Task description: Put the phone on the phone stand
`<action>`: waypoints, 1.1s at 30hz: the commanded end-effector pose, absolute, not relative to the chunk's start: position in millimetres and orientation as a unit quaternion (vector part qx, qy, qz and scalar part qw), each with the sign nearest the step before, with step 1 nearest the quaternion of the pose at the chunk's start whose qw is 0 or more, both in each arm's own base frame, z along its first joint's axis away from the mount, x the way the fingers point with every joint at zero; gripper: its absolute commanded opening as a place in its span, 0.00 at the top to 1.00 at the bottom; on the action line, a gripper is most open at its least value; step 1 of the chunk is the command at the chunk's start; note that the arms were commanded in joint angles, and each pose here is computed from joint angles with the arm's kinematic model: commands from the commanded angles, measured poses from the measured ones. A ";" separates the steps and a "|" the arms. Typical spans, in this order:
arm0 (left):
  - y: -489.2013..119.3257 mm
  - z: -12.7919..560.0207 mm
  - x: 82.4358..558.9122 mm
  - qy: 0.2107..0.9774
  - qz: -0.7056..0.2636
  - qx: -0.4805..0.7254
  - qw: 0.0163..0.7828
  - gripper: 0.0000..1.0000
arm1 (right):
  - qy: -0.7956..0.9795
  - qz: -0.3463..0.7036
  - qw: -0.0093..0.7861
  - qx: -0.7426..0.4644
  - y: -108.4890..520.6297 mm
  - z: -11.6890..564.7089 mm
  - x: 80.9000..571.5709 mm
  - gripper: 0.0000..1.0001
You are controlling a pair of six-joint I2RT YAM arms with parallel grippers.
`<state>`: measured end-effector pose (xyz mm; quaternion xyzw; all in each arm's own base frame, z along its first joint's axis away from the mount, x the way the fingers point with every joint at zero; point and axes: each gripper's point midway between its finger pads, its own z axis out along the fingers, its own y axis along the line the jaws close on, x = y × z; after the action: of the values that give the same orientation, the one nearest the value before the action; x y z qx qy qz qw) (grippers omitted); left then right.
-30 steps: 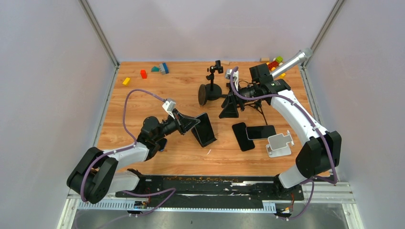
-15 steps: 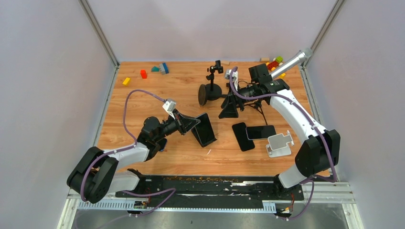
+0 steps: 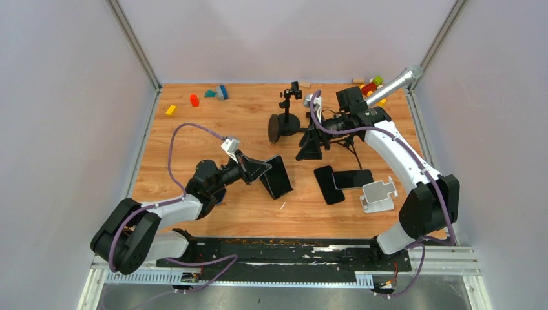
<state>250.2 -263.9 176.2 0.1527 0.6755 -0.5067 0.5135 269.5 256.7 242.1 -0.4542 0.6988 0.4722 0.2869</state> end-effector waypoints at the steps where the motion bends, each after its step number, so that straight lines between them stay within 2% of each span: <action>1: -261.7 182.7 251.6 0.662 -0.499 0.158 0.536 1.00 | 0.682 0.483 0.297 -0.462 259.4 246.4 271.9 0.26; 7: -260.6 181.2 252.3 0.663 -0.494 0.159 0.540 0.99 | 0.681 0.484 0.297 -0.462 259.5 247.2 271.5 0.26; 16: -257.6 176.2 255.6 0.671 -0.479 0.158 0.544 0.81 | 0.681 0.487 0.293 -0.461 259.6 244.4 270.3 0.26; 21: -255.3 170.3 258.1 0.679 -0.465 0.161 0.545 0.67 | 0.681 0.490 0.291 -0.460 260.3 244.5 270.3 0.26; 33: -252.3 172.1 265.3 0.680 -0.442 0.169 0.561 0.44 | 0.681 0.494 0.288 -0.458 260.5 243.5 268.8 0.26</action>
<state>261.7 -252.7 154.2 0.1552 0.7023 -0.4492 0.5301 269.8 258.0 238.7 -0.4512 0.6978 0.4813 0.2791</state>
